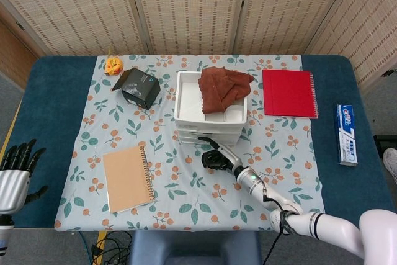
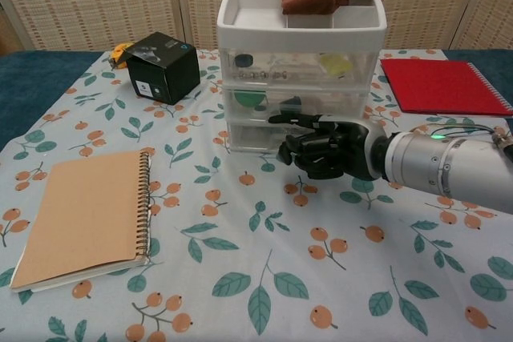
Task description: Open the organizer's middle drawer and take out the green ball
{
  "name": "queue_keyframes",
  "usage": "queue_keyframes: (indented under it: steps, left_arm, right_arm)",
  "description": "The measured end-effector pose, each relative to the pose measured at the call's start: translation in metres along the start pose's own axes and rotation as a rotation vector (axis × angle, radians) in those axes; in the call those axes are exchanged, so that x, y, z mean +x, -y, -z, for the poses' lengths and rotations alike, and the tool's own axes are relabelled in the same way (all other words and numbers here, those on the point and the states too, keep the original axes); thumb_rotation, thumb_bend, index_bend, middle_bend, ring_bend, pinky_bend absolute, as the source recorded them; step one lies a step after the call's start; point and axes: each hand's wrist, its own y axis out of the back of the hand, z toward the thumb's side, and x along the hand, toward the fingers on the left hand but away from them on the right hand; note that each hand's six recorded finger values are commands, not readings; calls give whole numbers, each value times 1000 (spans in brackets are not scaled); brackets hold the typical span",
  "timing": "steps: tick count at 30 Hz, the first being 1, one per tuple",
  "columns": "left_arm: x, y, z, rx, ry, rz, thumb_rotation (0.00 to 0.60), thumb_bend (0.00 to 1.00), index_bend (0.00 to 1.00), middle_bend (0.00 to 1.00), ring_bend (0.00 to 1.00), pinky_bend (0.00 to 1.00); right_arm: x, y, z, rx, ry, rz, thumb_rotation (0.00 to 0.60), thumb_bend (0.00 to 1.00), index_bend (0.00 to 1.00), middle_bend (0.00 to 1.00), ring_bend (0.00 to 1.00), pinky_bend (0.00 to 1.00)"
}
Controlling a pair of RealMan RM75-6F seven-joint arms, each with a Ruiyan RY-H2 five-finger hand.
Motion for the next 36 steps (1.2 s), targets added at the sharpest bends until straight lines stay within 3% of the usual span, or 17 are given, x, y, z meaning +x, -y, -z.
queue_keyframes:
  steps: [17, 22, 36]
  left_arm:
    - [0, 1, -4, 0, 11, 2, 600, 133, 144, 40, 43, 60]
    - [0, 2, -5, -1, 12, 6, 600, 133, 145, 40, 43, 60]
    - [2, 2, -7, 1, 17, 4, 600, 132, 144, 40, 43, 60]
  right_arm:
    - [20, 12, 6, -3, -5, -37, 600, 690, 174, 681, 853, 1000]
    - [28, 13, 12, 3, 9, -45, 600, 690, 6, 681, 853, 1000]
    - [58, 26, 10, 10, 0, -80, 600, 690, 0, 681, 853, 1000]
